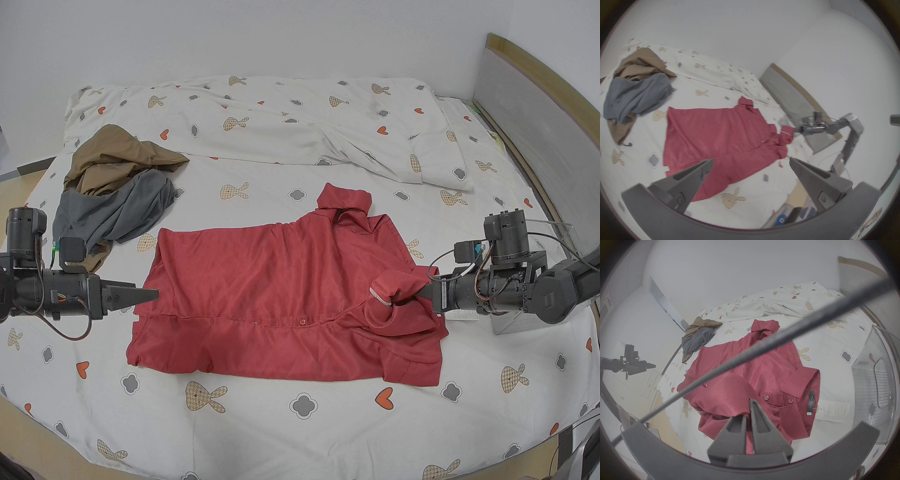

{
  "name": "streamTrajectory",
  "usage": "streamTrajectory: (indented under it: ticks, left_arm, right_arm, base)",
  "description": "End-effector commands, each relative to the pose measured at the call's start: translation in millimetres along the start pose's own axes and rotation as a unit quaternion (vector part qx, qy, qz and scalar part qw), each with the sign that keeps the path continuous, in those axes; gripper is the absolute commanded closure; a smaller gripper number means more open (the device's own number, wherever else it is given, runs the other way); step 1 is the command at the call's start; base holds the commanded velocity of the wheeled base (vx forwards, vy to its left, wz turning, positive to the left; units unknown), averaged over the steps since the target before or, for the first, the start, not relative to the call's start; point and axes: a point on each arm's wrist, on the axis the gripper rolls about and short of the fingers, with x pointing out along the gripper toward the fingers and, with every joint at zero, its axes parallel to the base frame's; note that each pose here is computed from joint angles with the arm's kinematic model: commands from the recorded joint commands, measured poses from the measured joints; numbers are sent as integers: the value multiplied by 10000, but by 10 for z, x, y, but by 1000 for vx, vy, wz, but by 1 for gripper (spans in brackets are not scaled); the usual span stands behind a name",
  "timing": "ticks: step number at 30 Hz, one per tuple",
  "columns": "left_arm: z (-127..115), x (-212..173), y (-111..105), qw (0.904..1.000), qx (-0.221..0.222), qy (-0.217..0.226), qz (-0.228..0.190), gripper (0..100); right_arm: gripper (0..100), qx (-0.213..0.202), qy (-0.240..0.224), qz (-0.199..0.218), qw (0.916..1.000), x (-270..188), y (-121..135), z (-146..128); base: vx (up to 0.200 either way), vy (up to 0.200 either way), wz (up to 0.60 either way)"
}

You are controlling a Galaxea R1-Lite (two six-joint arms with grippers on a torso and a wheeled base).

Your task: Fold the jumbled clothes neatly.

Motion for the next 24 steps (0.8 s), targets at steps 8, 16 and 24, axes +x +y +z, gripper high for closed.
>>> streamTrajectory:
  ticks: [8, 16, 24]
  left_arm:
    - [-690, 638, 989, 9746, -1150, 927, 1681, 0]
    - [-650, 767, 1165, 9791, -1051, 885, 1497, 0]
    - [-506, 825, 1260, 9819, -896, 707, 1514, 0]
  right_arm:
    - [100, 90, 42, -28, 9999, -34, -22, -44]
    - [100, 100, 50, -29, 9999, -26, -25, -48]
    - [100, 107, 79, -34, 9999, -34, -26, -69]
  base:
    - [0, 0, 0]
    - [0, 0, 0]
    - [0, 0, 0]
